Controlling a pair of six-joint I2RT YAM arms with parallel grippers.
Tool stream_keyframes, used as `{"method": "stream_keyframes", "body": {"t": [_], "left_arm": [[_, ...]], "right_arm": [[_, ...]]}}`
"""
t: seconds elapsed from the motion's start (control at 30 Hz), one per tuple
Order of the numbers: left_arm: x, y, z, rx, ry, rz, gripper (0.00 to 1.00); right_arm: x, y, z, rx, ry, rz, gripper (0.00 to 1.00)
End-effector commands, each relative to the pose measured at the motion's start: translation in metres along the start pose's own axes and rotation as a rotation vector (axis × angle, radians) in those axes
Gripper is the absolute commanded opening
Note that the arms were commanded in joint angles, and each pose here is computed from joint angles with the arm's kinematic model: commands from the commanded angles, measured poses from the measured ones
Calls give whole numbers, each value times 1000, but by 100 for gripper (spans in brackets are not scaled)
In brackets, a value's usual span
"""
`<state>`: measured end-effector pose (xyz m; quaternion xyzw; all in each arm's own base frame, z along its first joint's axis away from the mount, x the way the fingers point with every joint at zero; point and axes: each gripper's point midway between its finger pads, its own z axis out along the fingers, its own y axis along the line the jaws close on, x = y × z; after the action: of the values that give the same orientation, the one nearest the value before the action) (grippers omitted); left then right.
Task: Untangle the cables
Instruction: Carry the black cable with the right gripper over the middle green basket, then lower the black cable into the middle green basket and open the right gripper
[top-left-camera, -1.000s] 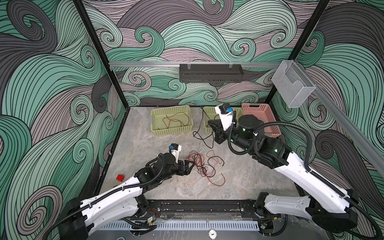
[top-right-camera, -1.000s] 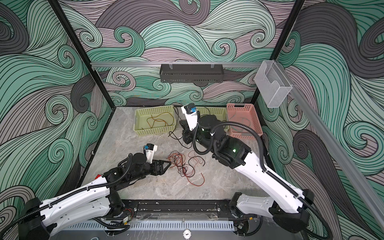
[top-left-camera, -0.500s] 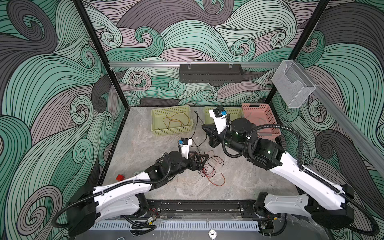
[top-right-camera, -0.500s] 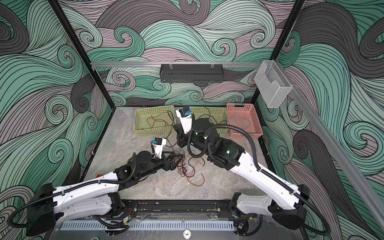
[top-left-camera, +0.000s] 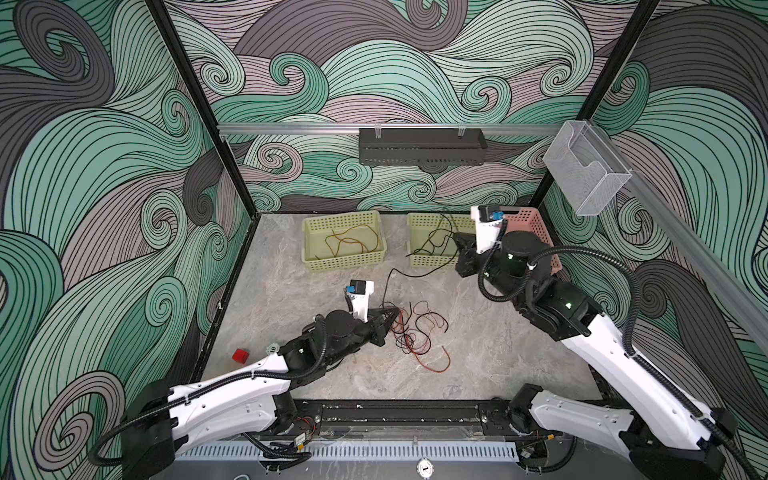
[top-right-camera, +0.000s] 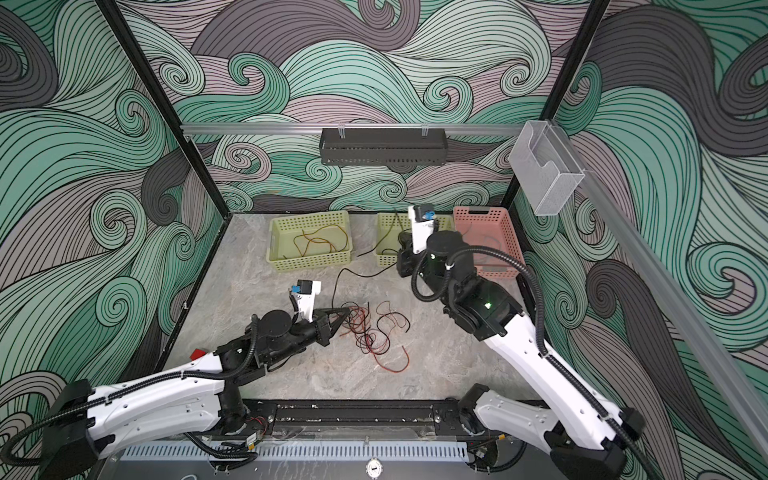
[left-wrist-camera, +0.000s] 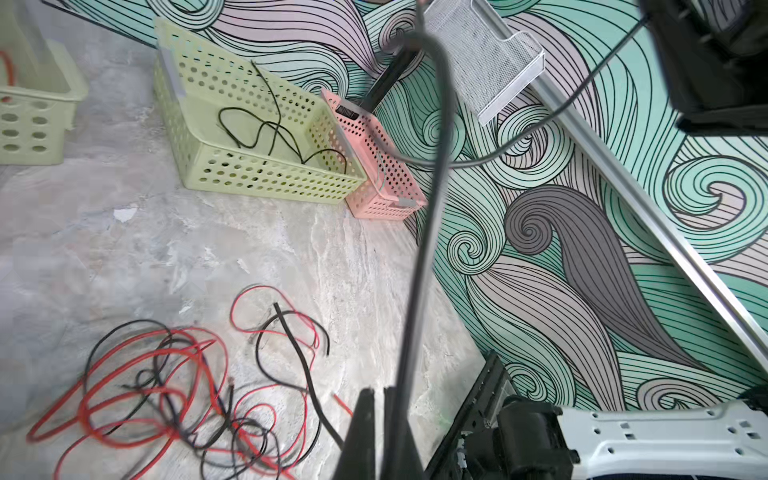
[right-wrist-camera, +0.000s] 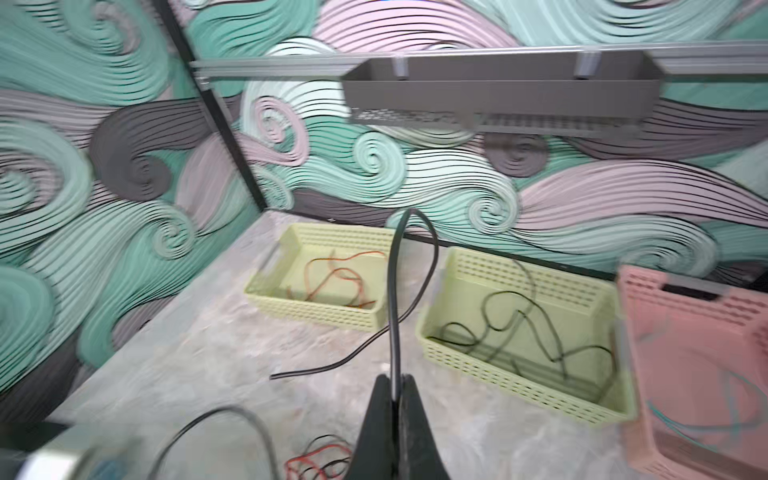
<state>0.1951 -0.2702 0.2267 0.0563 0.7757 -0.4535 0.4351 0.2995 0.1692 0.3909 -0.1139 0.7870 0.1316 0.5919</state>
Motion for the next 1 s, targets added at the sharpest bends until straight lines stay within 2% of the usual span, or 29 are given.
{"method": "stream_keyframes", "body": {"t": [0.0,0.17,0.23,0.33,0.4,0.47,0.73,0.97], "left_arm": [[6,36,-27,-135,-24,-17,0],[-5,71,-70,-236,-158,-50,2],[-7,82,-81,-254,-205,-76,19],[-7,85,-90,-229,-236,-92,59],[-8,86,-95,-223,-249,-98,70],[-9,86,-98,-224,-256,-100,73],[-5,80,-94,-211,-206,-107,74],[-2,78,-89,-229,-166,-87,74]], "right_arm": [[12,-29,3,60,34,28,0],[7,-48,7,75,23,112,0],[1,-45,10,53,13,125,0],[-15,-37,14,17,-11,144,0],[-28,-34,16,4,-29,148,0],[-39,-35,21,16,-44,141,0],[-78,-60,56,93,-65,134,0],[-141,-75,69,103,-155,171,0]]}}
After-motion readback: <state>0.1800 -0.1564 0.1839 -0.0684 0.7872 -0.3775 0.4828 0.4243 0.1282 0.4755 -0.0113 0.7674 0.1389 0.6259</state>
